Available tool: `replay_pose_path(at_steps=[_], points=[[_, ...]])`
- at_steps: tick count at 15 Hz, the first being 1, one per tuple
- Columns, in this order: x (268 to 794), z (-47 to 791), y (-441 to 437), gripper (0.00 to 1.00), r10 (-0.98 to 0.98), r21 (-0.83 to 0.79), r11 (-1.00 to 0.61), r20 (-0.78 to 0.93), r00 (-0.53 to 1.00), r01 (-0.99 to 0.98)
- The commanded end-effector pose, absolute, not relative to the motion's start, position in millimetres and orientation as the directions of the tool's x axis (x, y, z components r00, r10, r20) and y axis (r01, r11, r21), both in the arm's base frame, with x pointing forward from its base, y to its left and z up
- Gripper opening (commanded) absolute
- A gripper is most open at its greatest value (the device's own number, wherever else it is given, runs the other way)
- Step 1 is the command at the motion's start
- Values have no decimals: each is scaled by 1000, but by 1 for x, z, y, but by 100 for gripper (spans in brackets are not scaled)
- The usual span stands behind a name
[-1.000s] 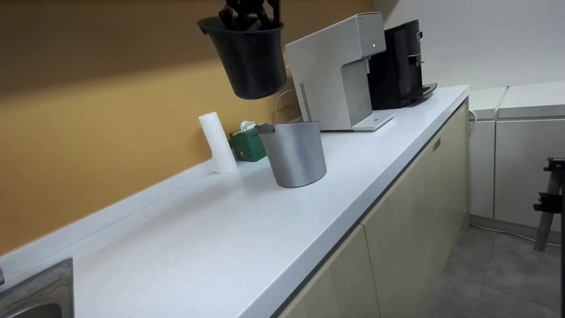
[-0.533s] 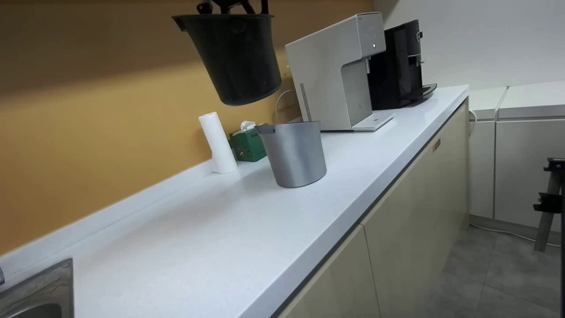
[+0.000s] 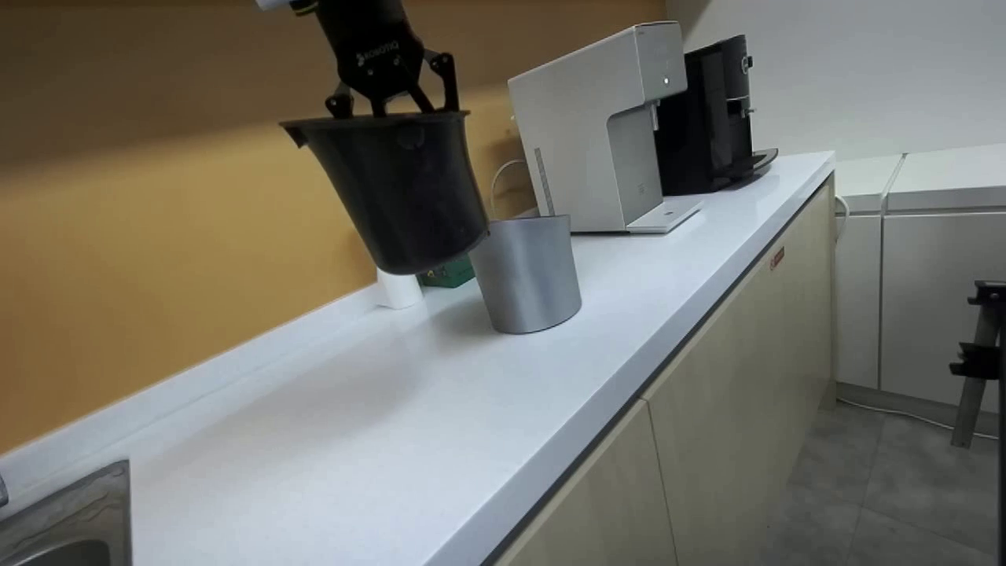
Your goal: Remove the black bin from the silver bin
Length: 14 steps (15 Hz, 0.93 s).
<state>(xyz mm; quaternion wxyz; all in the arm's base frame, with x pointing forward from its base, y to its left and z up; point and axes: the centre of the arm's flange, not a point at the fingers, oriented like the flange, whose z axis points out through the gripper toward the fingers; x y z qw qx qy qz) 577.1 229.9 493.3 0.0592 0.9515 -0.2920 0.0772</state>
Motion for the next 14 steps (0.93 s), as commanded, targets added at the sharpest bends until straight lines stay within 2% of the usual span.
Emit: replay_pose_path(at_steps=[1, 14], points=[[581, 465, 235, 3, -516, 23, -849, 174, 839, -527], [592, 372, 244, 3, -472, 27, -879, 78, 878, -475]])
